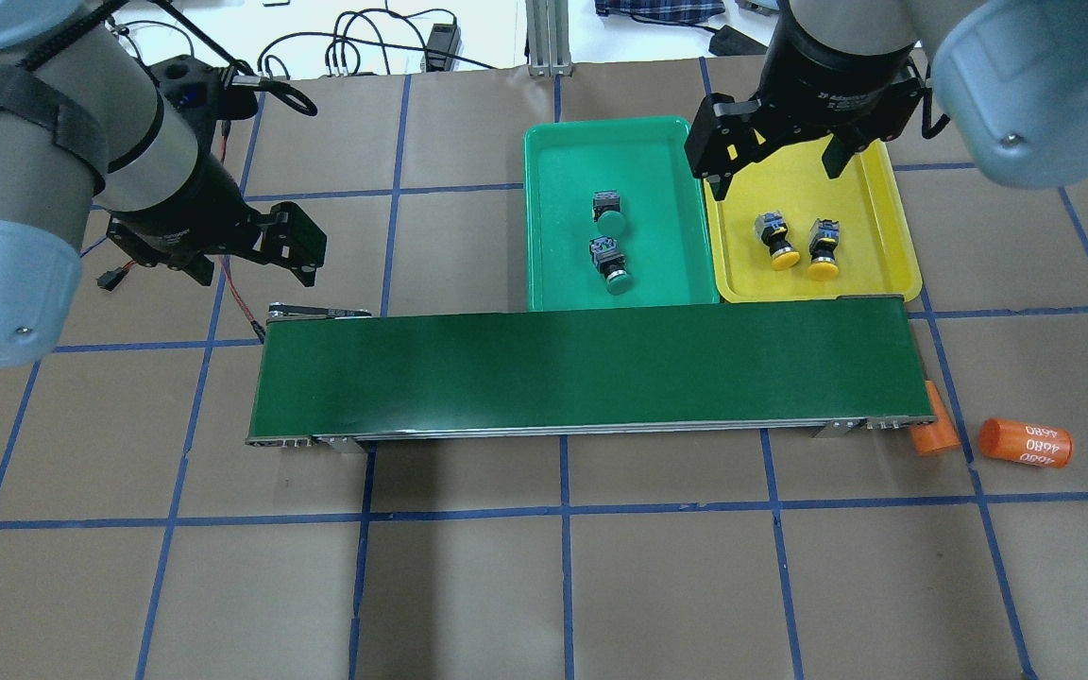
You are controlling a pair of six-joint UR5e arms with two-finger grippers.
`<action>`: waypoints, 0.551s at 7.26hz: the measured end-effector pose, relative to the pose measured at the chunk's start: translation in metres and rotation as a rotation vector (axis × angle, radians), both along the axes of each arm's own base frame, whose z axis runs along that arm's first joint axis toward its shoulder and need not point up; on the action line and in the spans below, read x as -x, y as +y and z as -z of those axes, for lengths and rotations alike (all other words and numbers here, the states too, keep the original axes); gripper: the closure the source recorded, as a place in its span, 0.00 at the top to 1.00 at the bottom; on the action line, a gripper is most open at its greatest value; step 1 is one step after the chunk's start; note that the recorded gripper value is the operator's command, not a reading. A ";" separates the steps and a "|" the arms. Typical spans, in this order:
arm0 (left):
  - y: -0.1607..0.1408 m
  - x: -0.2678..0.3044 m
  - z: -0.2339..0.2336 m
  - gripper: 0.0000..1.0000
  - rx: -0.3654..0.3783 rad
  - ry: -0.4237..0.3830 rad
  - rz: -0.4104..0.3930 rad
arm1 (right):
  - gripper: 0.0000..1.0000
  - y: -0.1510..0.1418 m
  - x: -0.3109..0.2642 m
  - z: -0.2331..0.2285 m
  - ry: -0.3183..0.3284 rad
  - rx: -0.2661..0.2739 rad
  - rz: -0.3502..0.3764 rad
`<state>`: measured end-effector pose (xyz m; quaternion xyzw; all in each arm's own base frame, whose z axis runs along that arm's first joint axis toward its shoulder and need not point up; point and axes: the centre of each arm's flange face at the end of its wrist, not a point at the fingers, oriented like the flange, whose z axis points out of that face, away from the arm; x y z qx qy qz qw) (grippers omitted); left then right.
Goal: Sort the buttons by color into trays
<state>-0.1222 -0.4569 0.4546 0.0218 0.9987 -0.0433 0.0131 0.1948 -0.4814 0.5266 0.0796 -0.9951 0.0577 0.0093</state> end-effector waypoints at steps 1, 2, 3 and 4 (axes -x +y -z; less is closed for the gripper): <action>0.000 0.000 0.005 1.00 -0.018 -0.002 0.001 | 1.00 0.000 0.000 0.000 -0.001 0.000 0.000; 0.000 0.000 0.008 1.00 -0.034 -0.001 0.000 | 1.00 0.000 0.000 0.000 0.000 0.001 0.000; -0.001 0.002 0.010 1.00 -0.045 0.007 0.000 | 1.00 0.000 0.000 0.000 0.000 0.002 0.000; -0.001 0.006 0.010 1.00 -0.053 0.016 0.004 | 1.00 0.000 0.000 -0.001 0.000 0.003 0.000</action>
